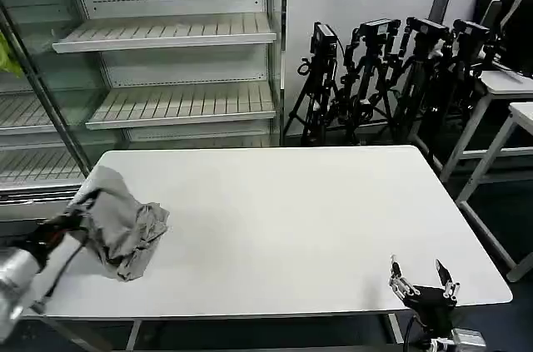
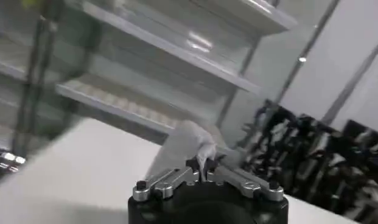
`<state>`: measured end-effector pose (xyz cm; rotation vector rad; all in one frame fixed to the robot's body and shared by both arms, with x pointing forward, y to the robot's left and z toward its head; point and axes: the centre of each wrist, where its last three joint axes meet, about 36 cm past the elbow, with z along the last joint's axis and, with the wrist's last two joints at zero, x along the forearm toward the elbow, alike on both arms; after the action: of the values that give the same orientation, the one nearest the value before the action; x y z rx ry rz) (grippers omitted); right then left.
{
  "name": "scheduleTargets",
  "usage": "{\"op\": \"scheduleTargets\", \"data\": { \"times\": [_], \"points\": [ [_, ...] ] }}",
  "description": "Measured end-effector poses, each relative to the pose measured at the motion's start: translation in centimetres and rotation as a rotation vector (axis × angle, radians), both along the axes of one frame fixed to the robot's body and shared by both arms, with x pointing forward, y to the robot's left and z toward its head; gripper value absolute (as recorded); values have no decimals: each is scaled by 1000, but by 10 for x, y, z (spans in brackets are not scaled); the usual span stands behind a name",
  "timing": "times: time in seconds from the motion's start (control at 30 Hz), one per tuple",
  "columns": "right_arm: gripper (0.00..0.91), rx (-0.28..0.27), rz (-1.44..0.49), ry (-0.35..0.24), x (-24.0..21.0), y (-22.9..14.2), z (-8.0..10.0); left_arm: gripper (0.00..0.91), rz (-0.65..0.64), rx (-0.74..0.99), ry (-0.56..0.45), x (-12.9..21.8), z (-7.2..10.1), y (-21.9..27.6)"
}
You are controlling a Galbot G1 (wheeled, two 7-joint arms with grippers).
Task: Fold and organize the clothes.
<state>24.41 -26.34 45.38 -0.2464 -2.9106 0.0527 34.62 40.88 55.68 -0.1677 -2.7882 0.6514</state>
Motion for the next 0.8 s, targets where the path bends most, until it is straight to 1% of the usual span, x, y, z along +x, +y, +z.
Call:
{"op": "scheduleTargets", "data": {
  "times": [0.23, 0.5, 0.63, 0.8],
  "points": [
    [907, -16, -5, -1, -5, 0, 1, 0, -67, -138, 46, 18, -32, -70],
    [907, -18, -17, 6, -10, 2, -1, 0, -176, -276, 105, 45, -65, -152],
    [907, -16, -26, 15, -11, 3, -4, 0, -231, -315, 135, 59, -78, -193],
    [907, -20, -34, 18, -12, 1, -5, 0, -288, -348, 157, 74, -88, -239]
  ]
}}
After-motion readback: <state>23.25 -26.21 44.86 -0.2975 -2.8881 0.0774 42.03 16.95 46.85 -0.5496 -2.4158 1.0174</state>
